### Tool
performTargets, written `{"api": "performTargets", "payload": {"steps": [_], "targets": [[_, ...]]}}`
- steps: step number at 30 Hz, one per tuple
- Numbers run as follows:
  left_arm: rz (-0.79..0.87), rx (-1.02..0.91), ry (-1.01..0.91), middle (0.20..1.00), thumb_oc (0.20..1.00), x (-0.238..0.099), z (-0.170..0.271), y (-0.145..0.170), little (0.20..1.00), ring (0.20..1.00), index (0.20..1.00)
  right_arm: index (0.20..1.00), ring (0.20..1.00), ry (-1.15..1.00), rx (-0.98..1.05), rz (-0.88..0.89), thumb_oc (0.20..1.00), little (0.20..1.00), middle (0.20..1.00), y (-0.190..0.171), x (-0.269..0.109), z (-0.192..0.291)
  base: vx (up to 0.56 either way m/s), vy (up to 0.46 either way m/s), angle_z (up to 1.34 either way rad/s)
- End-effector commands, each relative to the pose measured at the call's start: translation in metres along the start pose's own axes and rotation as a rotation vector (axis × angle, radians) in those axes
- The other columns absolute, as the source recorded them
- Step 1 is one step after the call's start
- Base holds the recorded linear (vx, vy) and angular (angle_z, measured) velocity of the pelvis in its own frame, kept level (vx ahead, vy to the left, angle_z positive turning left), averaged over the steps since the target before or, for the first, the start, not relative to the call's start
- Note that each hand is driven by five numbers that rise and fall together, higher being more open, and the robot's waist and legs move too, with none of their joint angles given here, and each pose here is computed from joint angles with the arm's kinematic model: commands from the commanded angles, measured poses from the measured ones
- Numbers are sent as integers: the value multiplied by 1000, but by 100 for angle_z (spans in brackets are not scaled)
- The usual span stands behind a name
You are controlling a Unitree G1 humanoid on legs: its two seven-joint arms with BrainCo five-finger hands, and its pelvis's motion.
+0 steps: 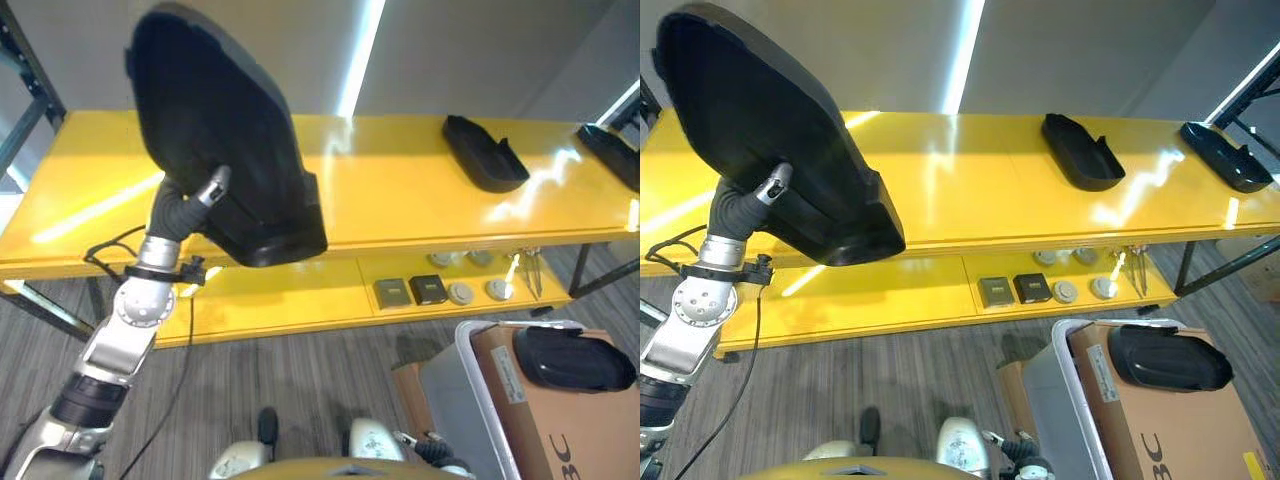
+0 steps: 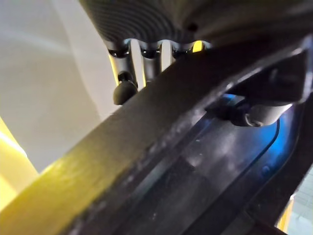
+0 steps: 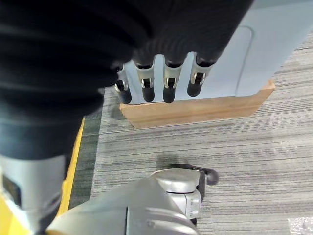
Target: Move parts from the plastic box to the shelf.
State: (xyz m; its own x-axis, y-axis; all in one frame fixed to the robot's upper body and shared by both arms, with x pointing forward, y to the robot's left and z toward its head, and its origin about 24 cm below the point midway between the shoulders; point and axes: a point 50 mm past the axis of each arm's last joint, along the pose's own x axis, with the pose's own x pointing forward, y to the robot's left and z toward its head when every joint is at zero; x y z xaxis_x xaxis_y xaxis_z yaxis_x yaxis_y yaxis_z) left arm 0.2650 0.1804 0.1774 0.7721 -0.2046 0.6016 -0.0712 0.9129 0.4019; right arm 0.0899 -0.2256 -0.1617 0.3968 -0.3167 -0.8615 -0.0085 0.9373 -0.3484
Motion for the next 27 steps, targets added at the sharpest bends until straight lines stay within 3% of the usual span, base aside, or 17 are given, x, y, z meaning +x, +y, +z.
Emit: {"api": "performTargets", "payload": {"steps": [1,6,12,19,24,27], "targets": [[69,-87,-117,200,200,18,20,8,200,200,200,1000,1000,52,-49,53,1000,1000,1000,17,-4,-12,151,-71,0],[69,-94,-33,200,200,14,4,5,200,200,200,1000,1000,89,-83,62,1000,1000,1000,15,-6,-24,168,-161,13],[63,-194,91,200,200,31,-22,-5,200,200,200,1000,1000,82,-59,-11,1000,1000,1000,-9,-2,-20,65,-121,-11],[97,-221,164,200,200,96,-36,1,200,200,200,1000,1000,12,-78,-43,1000,1000,1000,-29,6,6,-51,-35,-24],[148,-113,332,200,200,149,-45,34,200,200,200,1000,1000,-6,-118,-55,1000,1000,1000,-37,9,21,-32,2,-28],[205,-81,422,200,200,158,-50,56,200,200,200,1000,1000,-10,-129,-36,1000,1000,1000,-34,10,27,-28,-9,-6]]}}
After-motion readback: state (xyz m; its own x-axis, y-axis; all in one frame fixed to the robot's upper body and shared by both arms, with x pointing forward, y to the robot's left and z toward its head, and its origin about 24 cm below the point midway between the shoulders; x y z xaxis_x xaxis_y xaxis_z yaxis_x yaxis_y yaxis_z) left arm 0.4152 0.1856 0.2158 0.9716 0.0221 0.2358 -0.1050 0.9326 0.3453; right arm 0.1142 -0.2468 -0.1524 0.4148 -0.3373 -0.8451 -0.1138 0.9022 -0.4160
